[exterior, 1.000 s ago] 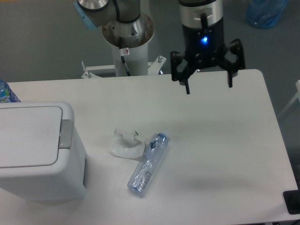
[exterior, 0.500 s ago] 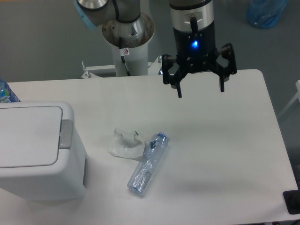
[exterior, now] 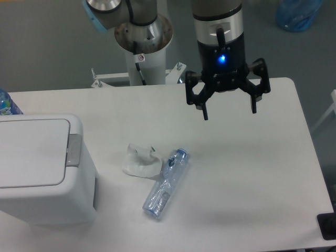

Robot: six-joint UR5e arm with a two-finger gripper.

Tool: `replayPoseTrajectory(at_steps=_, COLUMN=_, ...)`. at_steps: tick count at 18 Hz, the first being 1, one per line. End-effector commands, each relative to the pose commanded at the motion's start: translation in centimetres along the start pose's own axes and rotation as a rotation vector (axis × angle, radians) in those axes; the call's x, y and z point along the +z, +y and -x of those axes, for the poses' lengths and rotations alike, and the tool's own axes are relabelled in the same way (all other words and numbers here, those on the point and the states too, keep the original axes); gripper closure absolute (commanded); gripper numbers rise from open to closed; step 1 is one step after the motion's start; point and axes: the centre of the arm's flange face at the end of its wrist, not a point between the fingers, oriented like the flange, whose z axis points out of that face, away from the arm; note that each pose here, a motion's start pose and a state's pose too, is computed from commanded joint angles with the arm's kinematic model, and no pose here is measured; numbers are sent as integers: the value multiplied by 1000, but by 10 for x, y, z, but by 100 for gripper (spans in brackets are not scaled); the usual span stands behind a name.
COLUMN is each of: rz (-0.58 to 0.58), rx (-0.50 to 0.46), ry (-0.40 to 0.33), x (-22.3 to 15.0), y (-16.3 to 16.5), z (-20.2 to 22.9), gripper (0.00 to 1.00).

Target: Open the trash can

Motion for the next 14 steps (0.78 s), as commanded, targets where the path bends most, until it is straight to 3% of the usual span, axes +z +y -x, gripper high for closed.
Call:
replayPoseTrajectory(at_steps=9, rz=17, rx=-266, ry=103, x=25, y=-23, z=-72, gripper=0)
replayPoseTrajectory(at_steps=11, rz=18, rx=-343, ry=171, x=30, y=-29, z=-92, gripper=0)
replayPoseTrajectory(at_steps=14, rz=18, rx=-353, ry=248, x=33, y=-30, z=-110, gripper=0)
